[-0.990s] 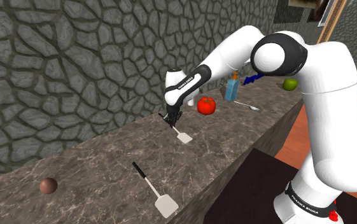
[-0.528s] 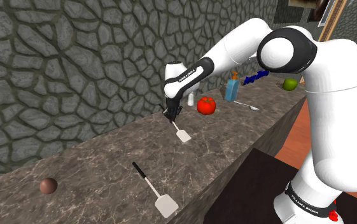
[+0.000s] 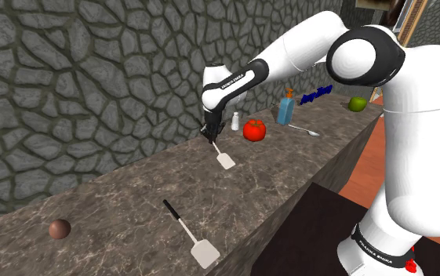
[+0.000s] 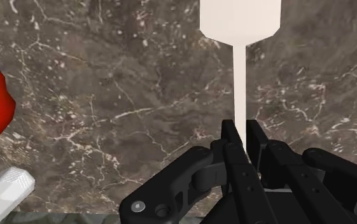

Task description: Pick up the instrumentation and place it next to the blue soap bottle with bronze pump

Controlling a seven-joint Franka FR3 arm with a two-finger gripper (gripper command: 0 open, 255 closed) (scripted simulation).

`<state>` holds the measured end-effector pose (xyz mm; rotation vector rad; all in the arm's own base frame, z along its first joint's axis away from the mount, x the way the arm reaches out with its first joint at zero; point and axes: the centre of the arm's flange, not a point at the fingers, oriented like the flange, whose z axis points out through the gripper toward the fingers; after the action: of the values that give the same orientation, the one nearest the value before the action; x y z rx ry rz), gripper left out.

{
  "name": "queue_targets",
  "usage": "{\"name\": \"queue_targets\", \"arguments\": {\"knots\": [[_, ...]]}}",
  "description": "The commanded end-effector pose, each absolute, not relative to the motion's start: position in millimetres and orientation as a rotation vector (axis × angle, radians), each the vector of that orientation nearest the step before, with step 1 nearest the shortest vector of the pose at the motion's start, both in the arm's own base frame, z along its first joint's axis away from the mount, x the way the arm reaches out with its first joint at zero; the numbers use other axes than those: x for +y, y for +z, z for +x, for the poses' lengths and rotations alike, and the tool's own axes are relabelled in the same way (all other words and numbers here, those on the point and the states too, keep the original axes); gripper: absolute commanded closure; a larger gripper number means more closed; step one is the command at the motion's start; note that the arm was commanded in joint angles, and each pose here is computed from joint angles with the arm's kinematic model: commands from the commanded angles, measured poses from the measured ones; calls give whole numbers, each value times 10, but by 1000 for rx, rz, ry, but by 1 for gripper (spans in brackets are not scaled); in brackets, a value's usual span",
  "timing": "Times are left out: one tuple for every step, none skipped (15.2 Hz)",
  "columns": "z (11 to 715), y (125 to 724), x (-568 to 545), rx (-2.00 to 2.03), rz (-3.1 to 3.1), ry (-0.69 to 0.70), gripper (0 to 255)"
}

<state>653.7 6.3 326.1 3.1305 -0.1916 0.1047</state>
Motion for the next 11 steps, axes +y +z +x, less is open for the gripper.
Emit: {"name": "queue_targets", "arguments": {"knots": [[6541,3360,63,-192,3130,104,255],[6542,3413,63,-192,3130,104,255],[6542,3465,63,-192,3130,104,255],[6541,3518,63,-192,3130,104,255],[6542,3571,63,-192,3130,104,255],[6542,3624,63,-192,3130,104,255],[6542,3677,63,-192,3130,104,255],[6542,3729,63,-192,3130,104,255],[6542,3782,63,-192,3130,104,255],[6542,3835,63,-192,3130,104,255],[6542,3888,63,-192,3130,104,255]]}}
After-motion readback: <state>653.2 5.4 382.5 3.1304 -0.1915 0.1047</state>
